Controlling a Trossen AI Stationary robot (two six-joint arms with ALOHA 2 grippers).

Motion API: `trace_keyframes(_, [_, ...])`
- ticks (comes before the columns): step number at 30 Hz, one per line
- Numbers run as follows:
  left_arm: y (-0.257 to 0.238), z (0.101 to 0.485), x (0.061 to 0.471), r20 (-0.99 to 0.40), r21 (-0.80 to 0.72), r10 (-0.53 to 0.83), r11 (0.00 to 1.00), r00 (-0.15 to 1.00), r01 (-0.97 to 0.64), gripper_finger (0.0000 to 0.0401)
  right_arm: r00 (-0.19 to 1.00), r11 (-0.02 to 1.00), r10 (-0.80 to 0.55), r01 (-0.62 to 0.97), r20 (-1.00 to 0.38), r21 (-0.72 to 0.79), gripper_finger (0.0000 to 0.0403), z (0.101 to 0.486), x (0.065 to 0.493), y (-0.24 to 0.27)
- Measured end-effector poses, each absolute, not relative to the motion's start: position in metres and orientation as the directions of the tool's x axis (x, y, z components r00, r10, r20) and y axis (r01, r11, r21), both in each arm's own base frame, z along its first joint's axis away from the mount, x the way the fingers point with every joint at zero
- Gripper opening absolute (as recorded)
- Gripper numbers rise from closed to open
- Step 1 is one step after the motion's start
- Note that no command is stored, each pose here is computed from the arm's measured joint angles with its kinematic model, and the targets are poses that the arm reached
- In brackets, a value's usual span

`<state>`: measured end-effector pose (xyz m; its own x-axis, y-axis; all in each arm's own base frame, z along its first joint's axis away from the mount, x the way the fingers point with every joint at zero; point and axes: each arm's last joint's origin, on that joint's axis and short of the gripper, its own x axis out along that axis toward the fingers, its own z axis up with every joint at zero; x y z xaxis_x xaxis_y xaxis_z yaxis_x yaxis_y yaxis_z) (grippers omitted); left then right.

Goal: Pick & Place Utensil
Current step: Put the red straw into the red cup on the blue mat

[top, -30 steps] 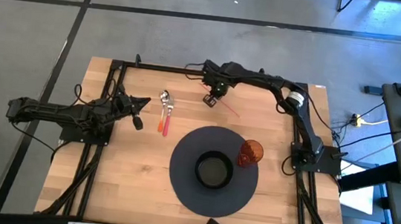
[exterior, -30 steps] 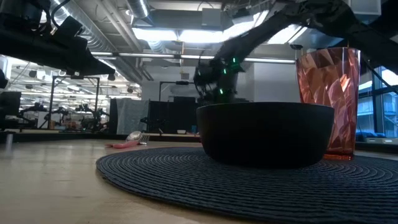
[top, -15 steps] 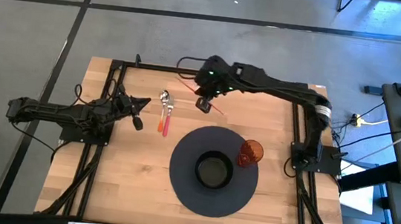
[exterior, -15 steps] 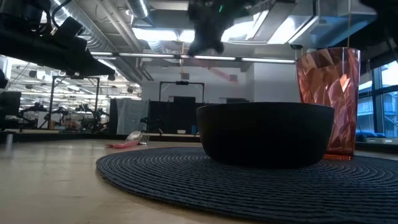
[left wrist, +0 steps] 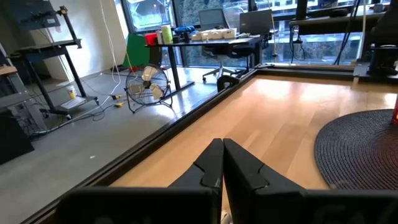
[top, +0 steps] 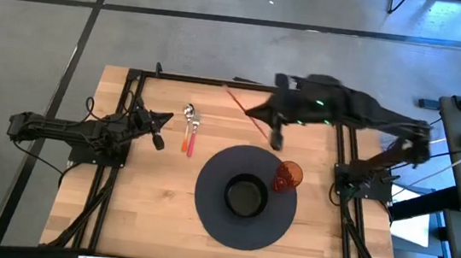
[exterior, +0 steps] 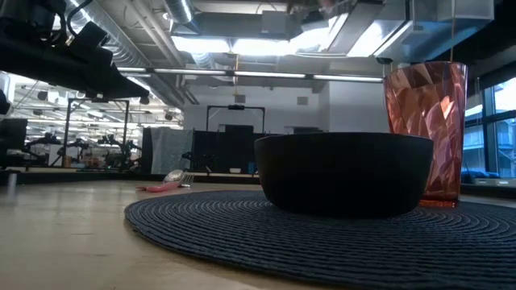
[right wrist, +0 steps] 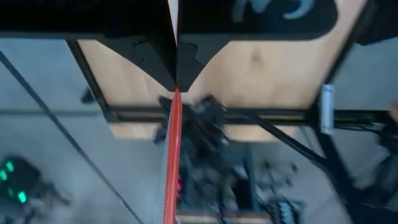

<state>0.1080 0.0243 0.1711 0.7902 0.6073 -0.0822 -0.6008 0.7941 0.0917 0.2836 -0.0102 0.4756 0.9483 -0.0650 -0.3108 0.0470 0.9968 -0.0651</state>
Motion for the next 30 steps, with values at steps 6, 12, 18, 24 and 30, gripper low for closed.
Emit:
trace_keyframes(6, [0.024, 0.171, 0.108, -0.086, 0.091, 0.607, 0.794, 0.790, -0.601, 0.0004, 0.980, 0.998, -0.038, 0.025, -0.197, -0.065, 0.0000, 0.452, 0.235, 0.000])
trace_keyframes(12, [0.024, 0.171, 0.108, -0.086, 0.091, 0.607, 0.794, 0.790, -0.601, 0.0004, 0.996, 0.999, -0.017, 0.012, -0.093, -0.052, 0.0000, 0.397, 0.191, 0.001])
trace_keyframes(18, [0.024, 0.171, 0.108, -0.086, 0.091, 0.607, 0.794, 0.790, -0.601, 0.0004, 0.992, 0.994, 0.109, -0.111, 0.067, 0.020, 0.0000, 0.341, 0.158, 0.005])
trace_keyframes(24, [0.024, 0.171, 0.108, -0.086, 0.092, 0.608, 0.794, 0.790, -0.601, 0.0004, 0.979, 0.985, 0.146, -0.157, 0.141, 0.069, 0.0000, 0.287, 0.147, 0.009])
trace_keyframes(30, [0.024, 0.171, 0.108, -0.086, 0.092, 0.610, 0.792, 0.788, -0.603, 0.0004, 0.982, 0.989, 0.123, -0.133, 0.144, 0.064, 0.0000, 0.271, 0.141, 0.013])
